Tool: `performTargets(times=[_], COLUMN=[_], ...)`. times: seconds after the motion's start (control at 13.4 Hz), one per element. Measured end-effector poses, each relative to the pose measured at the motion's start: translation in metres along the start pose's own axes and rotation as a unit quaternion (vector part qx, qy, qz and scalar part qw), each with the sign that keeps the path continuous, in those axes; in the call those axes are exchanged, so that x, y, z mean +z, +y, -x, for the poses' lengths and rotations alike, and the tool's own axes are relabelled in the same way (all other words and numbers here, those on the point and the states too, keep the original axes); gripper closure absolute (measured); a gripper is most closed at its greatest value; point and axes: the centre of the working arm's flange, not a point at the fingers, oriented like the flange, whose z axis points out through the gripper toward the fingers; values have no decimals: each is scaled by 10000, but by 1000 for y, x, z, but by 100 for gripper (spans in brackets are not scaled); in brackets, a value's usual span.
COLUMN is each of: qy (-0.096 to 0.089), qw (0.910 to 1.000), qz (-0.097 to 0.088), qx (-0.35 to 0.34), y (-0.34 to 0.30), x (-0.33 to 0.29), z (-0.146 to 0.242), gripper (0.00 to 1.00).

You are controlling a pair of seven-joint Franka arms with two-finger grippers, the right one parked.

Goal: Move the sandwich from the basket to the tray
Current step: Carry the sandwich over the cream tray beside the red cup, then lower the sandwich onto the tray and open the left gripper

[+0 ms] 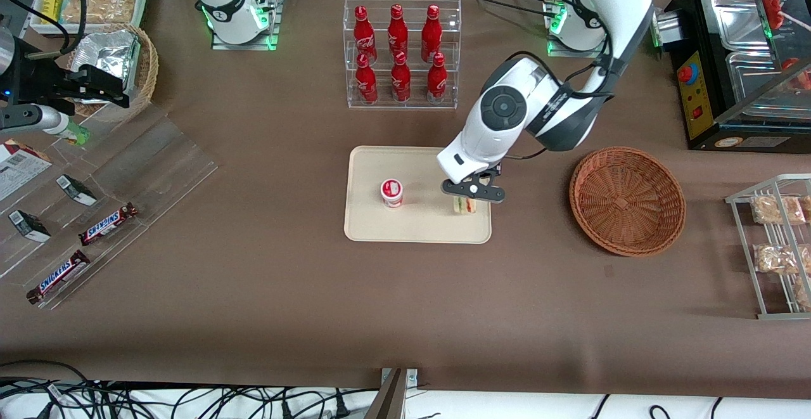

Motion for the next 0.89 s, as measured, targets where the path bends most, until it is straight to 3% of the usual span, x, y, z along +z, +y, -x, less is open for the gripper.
performTargets(times=[0.37,0.6,0.74,0.89], qy=[100,34,66,173], qw=[9995,9995,9995,9991], qz=[-296,-307,-294,-257], qx=[46,13,-132,-296], y=[15,13,13,11], x=[62,74,71,61], z=[2,2,0,-8], gripper=[85,84,70,49])
